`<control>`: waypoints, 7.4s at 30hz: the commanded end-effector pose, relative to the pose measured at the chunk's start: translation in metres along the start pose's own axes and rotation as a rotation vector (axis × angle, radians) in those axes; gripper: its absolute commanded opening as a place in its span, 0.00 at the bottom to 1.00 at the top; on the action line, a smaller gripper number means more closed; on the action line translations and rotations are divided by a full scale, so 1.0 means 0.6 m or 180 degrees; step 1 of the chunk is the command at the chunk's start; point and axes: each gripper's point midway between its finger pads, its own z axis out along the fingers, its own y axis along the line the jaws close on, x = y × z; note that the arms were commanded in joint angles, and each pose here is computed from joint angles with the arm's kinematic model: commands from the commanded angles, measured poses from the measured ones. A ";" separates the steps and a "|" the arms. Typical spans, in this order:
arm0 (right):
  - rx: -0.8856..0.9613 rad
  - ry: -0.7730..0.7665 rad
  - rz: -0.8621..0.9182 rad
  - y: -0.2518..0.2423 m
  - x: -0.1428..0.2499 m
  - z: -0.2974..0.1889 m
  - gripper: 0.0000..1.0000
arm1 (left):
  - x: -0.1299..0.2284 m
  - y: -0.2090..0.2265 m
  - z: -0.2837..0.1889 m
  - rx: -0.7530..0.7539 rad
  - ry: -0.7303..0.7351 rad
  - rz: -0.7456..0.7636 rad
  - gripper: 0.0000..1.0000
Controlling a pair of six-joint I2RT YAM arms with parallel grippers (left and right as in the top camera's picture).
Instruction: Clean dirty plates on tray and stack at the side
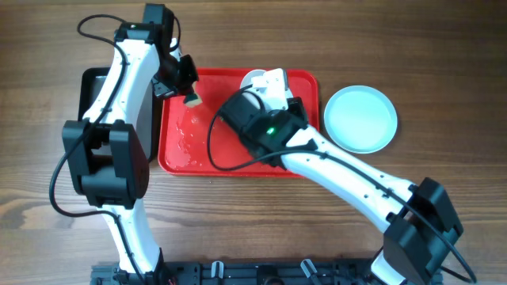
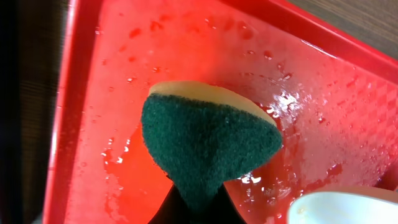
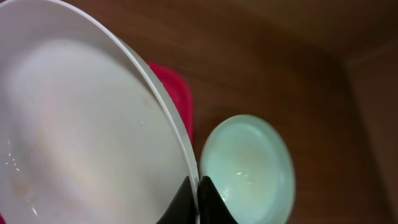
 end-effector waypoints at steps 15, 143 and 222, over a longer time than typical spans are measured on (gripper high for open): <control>0.1244 -0.1069 -0.0086 -0.083 -0.074 -0.106 0.04 | 0.021 -0.038 0.015 0.0059 0.0075 0.0136 0.04; -0.2495 0.0811 0.1835 -0.143 0.056 0.072 0.63 | -0.044 0.207 -0.247 -0.0231 -0.1143 -0.0942 1.00; -0.1514 -0.2380 0.1914 -0.235 0.207 -0.041 1.00 | 0.015 0.145 -0.407 0.0317 -0.1823 -0.0707 1.00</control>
